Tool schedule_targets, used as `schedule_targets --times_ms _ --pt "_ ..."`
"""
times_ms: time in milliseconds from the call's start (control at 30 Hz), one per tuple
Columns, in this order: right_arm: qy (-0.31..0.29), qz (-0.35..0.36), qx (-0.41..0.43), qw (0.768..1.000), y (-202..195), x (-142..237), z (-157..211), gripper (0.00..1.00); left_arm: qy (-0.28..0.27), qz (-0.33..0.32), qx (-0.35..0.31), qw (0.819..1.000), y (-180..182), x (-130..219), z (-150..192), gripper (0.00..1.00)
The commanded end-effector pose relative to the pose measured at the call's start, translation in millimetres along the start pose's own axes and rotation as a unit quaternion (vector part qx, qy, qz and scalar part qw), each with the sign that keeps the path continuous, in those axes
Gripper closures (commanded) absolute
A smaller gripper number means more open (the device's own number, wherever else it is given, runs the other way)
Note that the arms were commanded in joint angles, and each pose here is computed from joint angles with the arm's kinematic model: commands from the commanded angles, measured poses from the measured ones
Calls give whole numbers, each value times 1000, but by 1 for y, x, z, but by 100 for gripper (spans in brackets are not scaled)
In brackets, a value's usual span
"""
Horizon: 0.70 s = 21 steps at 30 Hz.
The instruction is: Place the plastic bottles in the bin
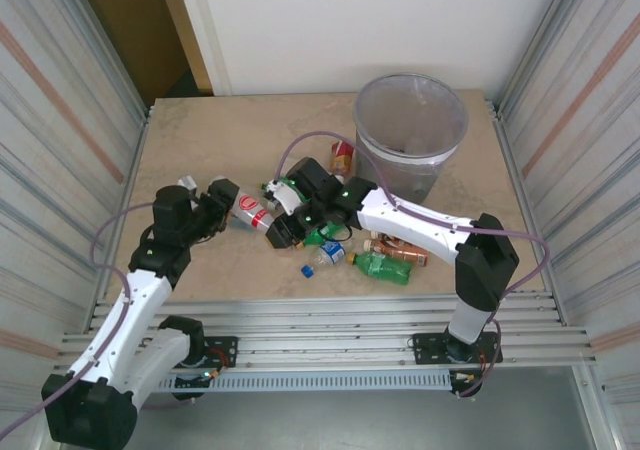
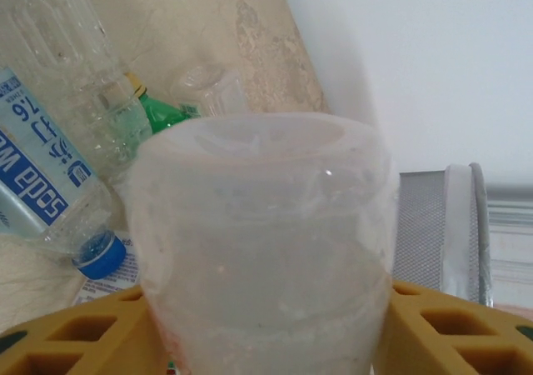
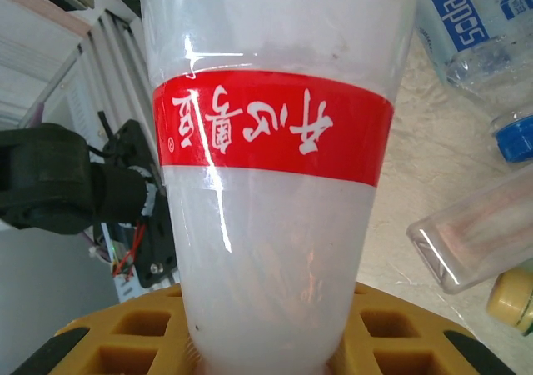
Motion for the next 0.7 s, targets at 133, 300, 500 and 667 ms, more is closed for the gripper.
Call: schedule_targets --times_ms 133,300,500,667 --pt "-64 61 18 996 9 52 -21 92 -24 116 -123 985 -61 22 -13 1" --pt "-87 112 -5 990 7 99 -28 92 -61 139 -212 965 -90 54 -21 1" --pt "-127 139 -54 981 6 177 -29 93 -103 111 -276 949 -83 73 -24 1" --pt "-179 154 -101 966 -10 245 -22 93 -114 93 -292 945 -72 75 -23 1"
Point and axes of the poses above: each hand's point on the last joint's axis, 136 mm out from that joint toward the fingers, its own x axis back along the fingers, its own y axis along the line the jaws close on, z = x × y, the point moved 3 cm from there along x, back along the fingers, and after that the axes turned 6 degrees about -x, right-handed, at the moved point
